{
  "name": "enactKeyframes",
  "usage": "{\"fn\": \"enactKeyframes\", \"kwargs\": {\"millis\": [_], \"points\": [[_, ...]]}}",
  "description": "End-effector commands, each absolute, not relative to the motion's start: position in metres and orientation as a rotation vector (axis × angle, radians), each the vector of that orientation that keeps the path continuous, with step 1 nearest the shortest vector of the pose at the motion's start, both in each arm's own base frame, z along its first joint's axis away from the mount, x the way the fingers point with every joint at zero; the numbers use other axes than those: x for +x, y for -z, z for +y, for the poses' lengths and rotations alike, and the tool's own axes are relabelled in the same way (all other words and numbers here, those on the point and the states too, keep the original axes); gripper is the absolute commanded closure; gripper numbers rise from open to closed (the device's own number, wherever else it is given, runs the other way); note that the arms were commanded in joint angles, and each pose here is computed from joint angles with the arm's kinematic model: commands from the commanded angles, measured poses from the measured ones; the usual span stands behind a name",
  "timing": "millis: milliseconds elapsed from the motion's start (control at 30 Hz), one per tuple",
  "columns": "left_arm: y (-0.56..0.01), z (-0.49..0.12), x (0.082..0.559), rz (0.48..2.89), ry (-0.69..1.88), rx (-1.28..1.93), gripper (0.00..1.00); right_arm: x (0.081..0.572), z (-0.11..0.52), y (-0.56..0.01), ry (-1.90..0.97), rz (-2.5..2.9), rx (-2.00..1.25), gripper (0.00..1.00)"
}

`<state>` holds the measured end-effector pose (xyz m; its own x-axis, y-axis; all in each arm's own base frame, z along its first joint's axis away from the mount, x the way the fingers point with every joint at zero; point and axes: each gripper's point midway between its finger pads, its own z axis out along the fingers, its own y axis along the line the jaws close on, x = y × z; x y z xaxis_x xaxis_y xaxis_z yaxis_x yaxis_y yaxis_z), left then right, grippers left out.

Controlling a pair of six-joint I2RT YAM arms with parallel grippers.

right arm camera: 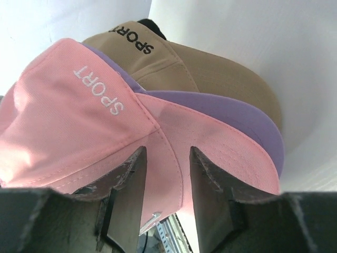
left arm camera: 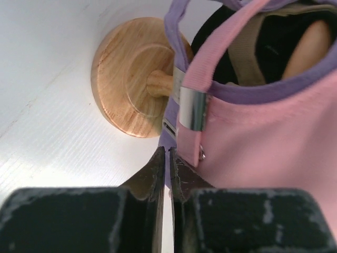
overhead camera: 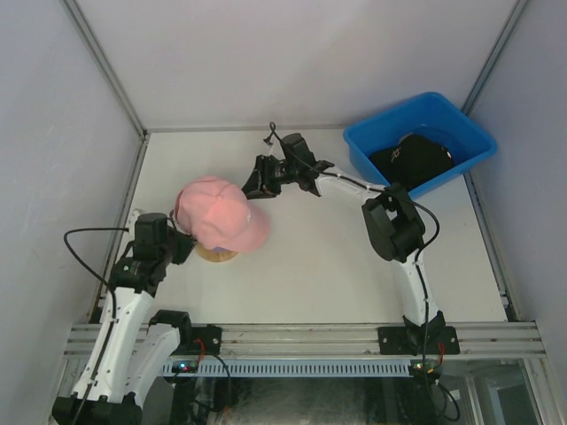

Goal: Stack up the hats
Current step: Stack the hat on the hat, then pick up the hat from the bin.

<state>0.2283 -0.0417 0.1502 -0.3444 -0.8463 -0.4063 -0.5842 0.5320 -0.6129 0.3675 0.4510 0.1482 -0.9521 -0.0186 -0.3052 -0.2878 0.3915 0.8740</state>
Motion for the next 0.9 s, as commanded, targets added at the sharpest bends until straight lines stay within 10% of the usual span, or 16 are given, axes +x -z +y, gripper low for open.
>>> {"fn": "enactKeyframes", "kwargs": {"millis": [0,500,867], "points": [[-0.195,-0.044,0.228,1.998,0.535,-1.071,0.88,0.391,0.434,-0.223,-1.518,2.236,-0.299,0.61],[-0.234,-0.043,0.2,1.927,0.585,-1.027,0.84,0.467,0.224,-0.32,-0.813,2.105,0.083,0.44],[-0.25,-0.043,0.208,1.908,0.591,-0.987,0.71,0.466,0.012,-0.291,-0.296,2.034,0.686,0.22]]}}
